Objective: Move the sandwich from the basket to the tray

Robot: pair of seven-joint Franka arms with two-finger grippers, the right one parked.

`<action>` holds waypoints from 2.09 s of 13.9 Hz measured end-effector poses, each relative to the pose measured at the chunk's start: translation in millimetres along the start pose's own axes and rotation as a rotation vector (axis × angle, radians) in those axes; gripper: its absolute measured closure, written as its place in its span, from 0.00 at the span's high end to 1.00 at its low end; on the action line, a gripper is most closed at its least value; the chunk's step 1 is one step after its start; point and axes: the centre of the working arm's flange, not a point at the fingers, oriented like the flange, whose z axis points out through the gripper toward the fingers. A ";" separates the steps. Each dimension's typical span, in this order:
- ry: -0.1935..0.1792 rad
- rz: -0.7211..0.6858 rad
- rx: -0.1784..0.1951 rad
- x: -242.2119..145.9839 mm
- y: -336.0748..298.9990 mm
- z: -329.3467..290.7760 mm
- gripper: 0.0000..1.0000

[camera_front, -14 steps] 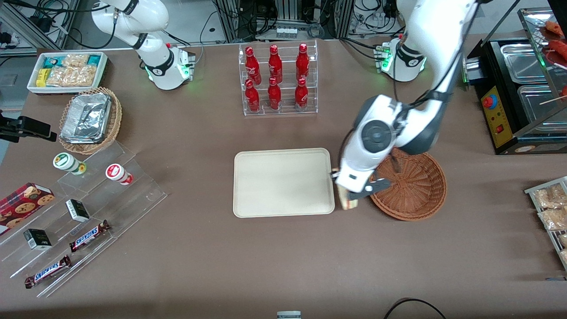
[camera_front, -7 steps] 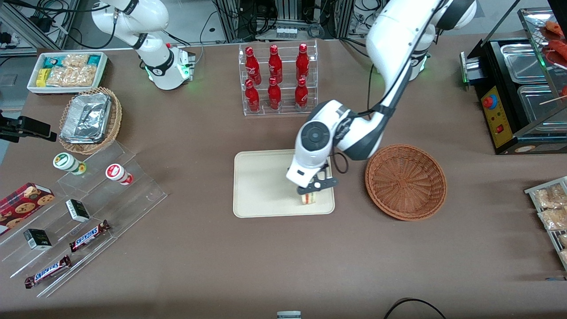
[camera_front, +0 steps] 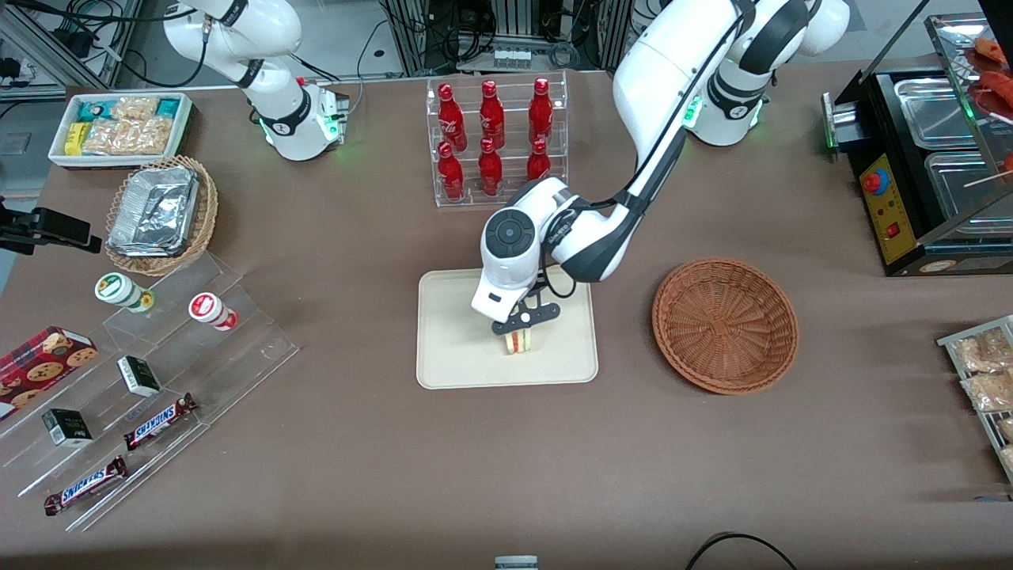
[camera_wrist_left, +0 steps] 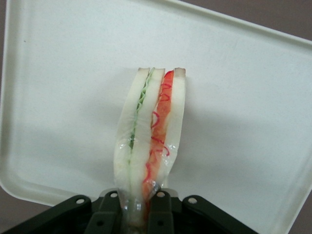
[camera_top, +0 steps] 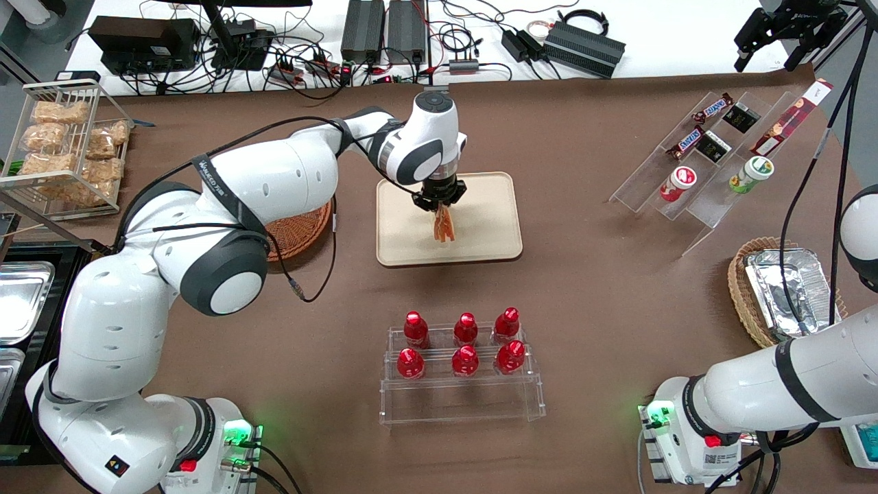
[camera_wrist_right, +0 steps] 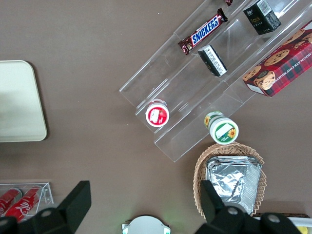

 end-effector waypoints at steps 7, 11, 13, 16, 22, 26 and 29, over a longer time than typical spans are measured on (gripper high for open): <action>0.041 -0.047 0.026 5.0 4.1 15.5 0.25; 0.050 -0.059 0.007 6.6 9.2 6.4 0.63; 0.055 -0.070 0.001 7.6 12.6 -7.3 0.83; 0.068 -0.074 -0.012 6.4 13.7 -51.0 1.00; 0.106 0.045 -0.008 17.2 -19.3 -166.1 1.00; 0.088 0.088 0.061 66.4 -78.2 -205.4 1.00; 0.070 0.168 0.085 111.8 -138.6 -223.2 1.00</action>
